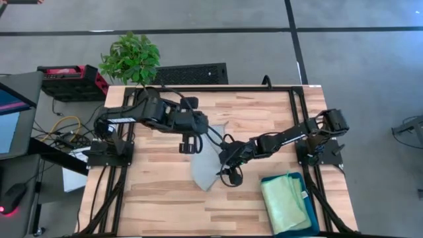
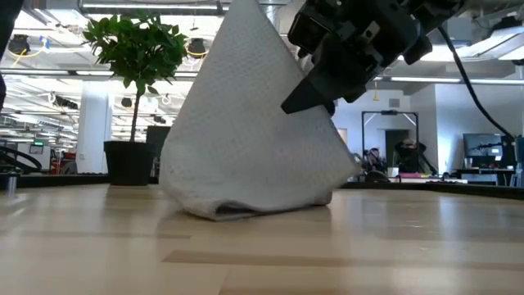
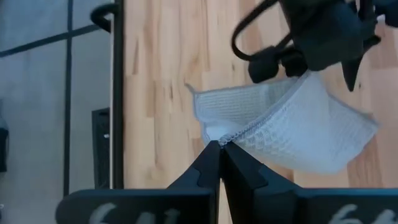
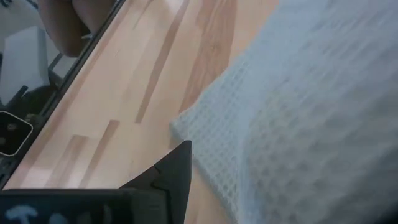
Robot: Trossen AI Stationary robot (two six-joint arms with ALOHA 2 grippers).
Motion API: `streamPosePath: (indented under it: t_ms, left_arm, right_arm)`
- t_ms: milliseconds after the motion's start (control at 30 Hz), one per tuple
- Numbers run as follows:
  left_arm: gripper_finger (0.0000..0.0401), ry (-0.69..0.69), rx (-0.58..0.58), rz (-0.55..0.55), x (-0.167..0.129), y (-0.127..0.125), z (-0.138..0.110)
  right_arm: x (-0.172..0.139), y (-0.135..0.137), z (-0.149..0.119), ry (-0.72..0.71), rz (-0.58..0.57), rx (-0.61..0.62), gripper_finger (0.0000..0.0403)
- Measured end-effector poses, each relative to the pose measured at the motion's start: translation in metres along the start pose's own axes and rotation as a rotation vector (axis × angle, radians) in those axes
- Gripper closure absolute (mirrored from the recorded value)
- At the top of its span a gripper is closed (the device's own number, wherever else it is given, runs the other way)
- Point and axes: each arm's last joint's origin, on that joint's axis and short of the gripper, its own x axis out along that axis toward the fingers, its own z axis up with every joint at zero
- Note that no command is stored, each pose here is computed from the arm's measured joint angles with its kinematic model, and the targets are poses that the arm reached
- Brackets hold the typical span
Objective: Fold microfiber towels
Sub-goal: Fold the gray microfiber towel
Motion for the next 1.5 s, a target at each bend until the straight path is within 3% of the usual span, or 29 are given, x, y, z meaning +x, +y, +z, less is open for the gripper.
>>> streamPosePath:
  t_ms: [233,500,633,800,900,1067,1233,1500]
  left_arm:
    - [0.0401,-0.079,0.004,0.007,-0.021,0.001,0.001]
    - [0.0401,-0.06,0.019,0.063,-0.03,-0.005,-0.004]
    - [0.0401,-0.06,0.021,0.063,-0.03,-0.006,-0.004]
    - [0.0401,-0.061,0.013,0.063,-0.03,-0.006,-0.004]
    - [0.0401,-0.061,0.005,0.062,-0.03,-0.006,-0.004]
    - [0.0401,-0.055,-0.008,0.026,-0.028,-0.005,-0.005]
    - [0.0401,0.0,-0.019,0.014,-0.014,-0.006,-0.006]
    - [0.0401,0.083,-0.009,0.018,0.013,-0.018,-0.012]
  right_arm:
    - [-0.001,-0.003,-0.002,0.019,-0.01,0.009,0.023]
    - [-0.001,-0.003,-0.009,0.093,-0.016,0.022,0.0235]
    - [-0.001,-0.003,-0.009,0.095,-0.017,0.022,0.0278]
    - [-0.001,-0.003,-0.011,0.113,-0.03,0.033,0.0385]
    - [-0.007,-0.003,-0.011,0.137,-0.051,0.047,0.0387]
    - [-0.038,0.0,-0.001,0.148,-0.184,0.046,0.0397]
    - [-0.087,0.008,0.016,0.062,-0.28,0.033,0.0397]
    - [-0.152,0.011,0.021,0.006,-0.433,0.044,0.0399]
